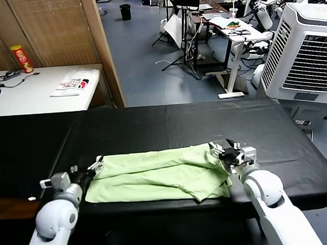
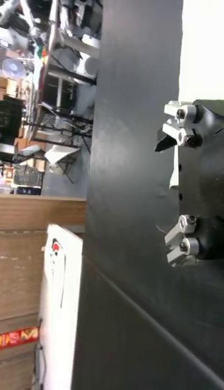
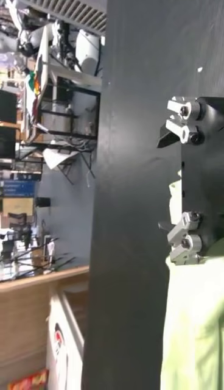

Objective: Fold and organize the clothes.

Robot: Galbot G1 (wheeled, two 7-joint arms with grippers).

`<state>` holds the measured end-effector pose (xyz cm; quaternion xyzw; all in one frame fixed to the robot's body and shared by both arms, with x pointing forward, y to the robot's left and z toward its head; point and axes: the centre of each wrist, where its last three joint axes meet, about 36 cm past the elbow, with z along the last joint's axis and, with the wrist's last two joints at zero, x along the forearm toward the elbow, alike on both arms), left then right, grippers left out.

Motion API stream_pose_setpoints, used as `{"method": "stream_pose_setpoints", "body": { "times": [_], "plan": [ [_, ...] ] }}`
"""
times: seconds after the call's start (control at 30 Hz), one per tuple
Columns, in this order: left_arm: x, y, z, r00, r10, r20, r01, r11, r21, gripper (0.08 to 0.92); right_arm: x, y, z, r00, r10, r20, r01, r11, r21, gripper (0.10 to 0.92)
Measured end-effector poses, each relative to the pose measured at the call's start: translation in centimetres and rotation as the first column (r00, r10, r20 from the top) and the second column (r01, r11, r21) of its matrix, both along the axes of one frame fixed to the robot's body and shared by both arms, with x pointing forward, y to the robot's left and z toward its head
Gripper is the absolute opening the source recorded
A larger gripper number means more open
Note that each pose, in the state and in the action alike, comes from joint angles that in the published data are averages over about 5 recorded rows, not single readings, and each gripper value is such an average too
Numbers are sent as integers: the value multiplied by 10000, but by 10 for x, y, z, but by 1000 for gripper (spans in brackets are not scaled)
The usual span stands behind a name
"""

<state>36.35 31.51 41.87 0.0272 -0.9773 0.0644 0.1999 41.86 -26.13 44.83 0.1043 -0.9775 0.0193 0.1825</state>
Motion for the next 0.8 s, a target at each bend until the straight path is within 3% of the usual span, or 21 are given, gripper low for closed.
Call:
{"method": "stream_pose_setpoints", "body": {
  "times": [0.23,0.43,0.53,0.8],
  "plan": [
    [-23,-10,-19,9991,251,-353,-262,9992,-312,798,-14,5,8,9996,207,179,-209,9997,80,798],
    [-29,-16,-29,9983,328,-474,-348,9985,-421,767,-20,7,10,9994,270,217,-272,9996,97,798],
    [-29,-18,-31,9982,350,-490,-372,9983,-454,654,-21,8,10,9993,286,229,-288,9995,91,798],
    [-29,-20,-32,9977,388,-552,-414,9981,-464,212,-22,9,10,9991,295,316,-297,9995,80,798]
  ]
}}
